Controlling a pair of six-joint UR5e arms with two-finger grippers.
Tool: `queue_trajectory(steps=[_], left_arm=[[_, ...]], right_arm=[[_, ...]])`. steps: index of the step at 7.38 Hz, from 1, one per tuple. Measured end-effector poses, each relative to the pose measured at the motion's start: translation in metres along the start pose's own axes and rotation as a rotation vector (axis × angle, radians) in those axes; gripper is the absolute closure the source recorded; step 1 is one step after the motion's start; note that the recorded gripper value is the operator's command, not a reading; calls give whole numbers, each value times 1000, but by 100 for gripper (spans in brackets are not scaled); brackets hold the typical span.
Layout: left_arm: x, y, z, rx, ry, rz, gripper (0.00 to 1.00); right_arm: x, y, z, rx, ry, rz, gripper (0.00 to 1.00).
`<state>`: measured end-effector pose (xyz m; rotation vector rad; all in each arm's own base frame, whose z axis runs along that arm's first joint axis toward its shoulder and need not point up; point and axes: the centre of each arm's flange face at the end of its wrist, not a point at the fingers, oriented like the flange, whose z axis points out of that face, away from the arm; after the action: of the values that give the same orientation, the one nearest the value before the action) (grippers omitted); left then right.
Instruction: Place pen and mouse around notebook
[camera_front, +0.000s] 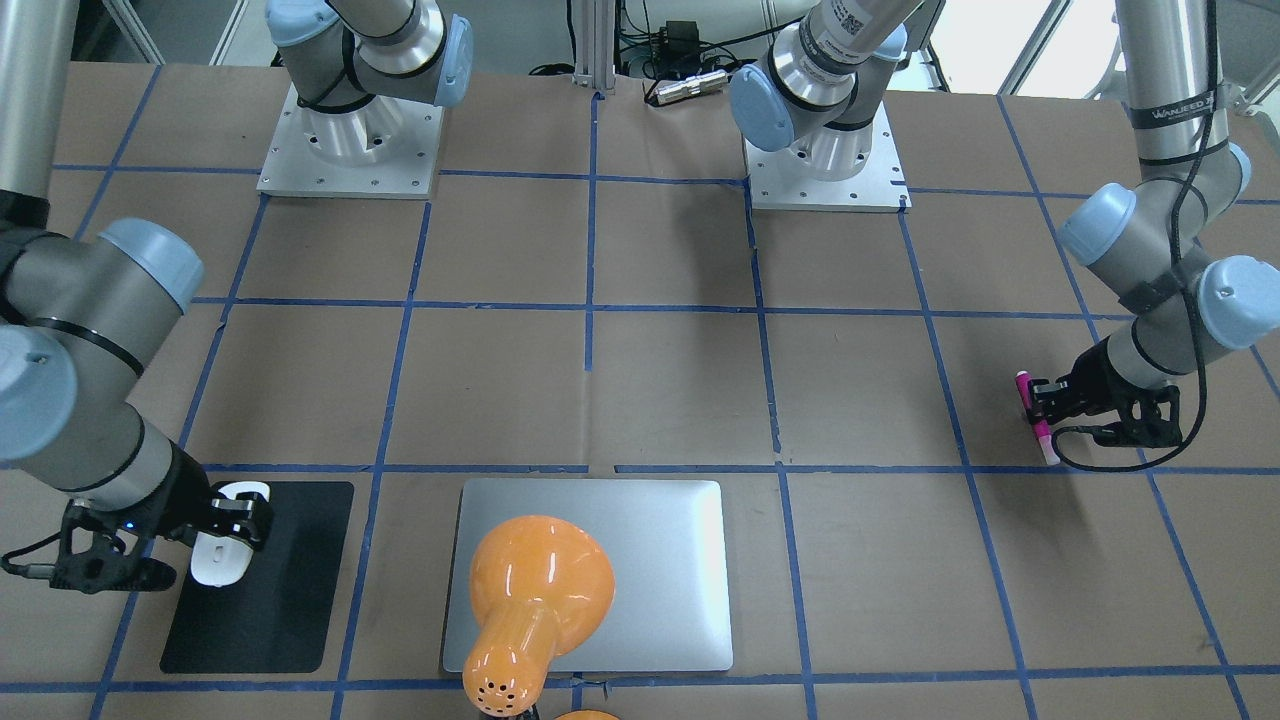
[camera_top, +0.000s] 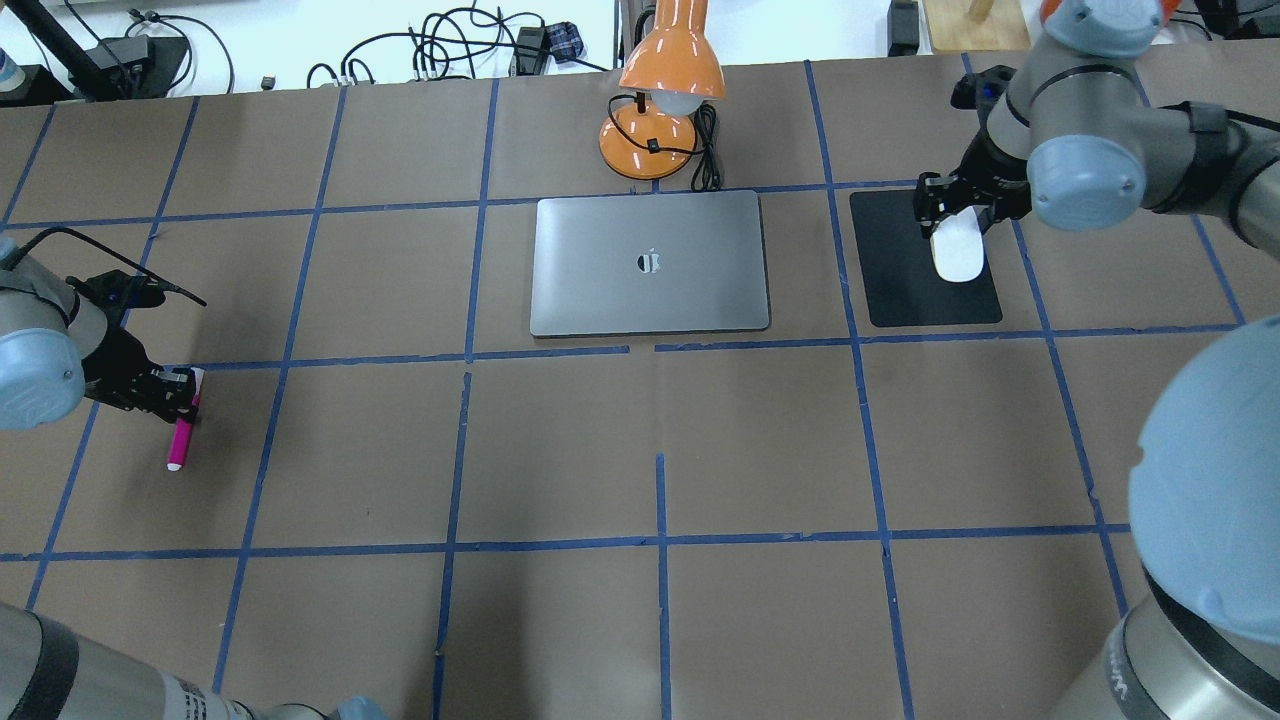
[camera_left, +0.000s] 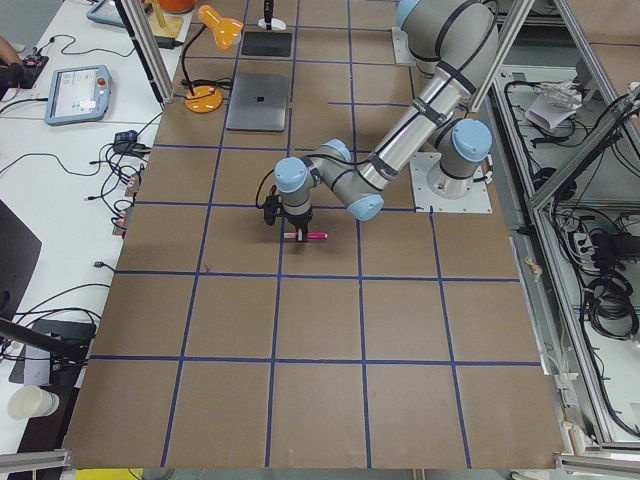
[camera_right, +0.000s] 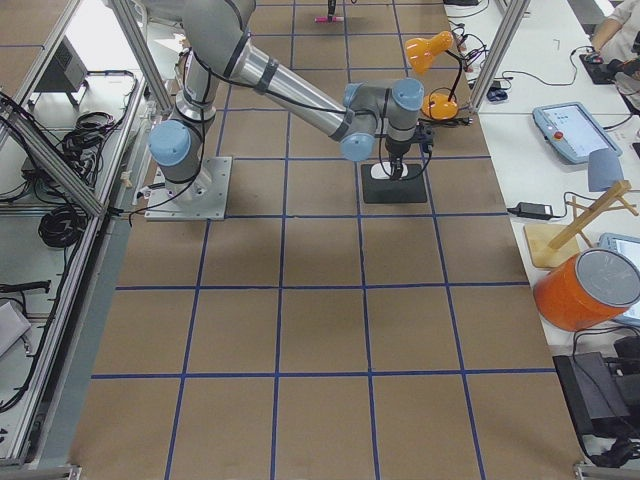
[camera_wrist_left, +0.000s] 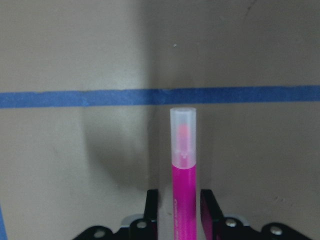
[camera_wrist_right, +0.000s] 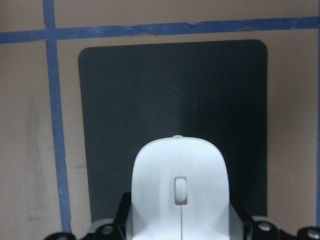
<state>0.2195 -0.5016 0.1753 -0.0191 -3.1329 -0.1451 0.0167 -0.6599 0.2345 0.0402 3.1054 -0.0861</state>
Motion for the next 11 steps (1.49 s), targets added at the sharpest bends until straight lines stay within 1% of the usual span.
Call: queue_trajectory(steps=[2,3,4,5,6,8,9,10,11], left_arm=[[0,1,0,-2,2,-2,100],[0,1,-3,1,-1,-3,100],[0,0,-12,12,-9,-8,100],[2,-2,-22,18,-14,-25,100],[5,-4,-34,22,-17,-59,100],[28,-20,-66,39,-19,-168,100],[51,-29,-79,47,-18,-227,100],[83,-39,-85,54,-16,-294,100],[115,-47,-87,60,-12,-360,100]], right_arm=[[-12,-7,27,-30,2,13,83],[-12,-8,37,-42,2,11,73],[-12,-9,42,-50,2,7,40],[-12,-8,47,-57,0,4,4],[-12,-7,51,-65,-4,2,0],[-13,-7,49,-68,-5,2,0],[-13,-10,37,-61,-3,1,0],[-16,-15,10,-67,-2,2,0],[-22,-18,-25,-86,-2,1,0]])
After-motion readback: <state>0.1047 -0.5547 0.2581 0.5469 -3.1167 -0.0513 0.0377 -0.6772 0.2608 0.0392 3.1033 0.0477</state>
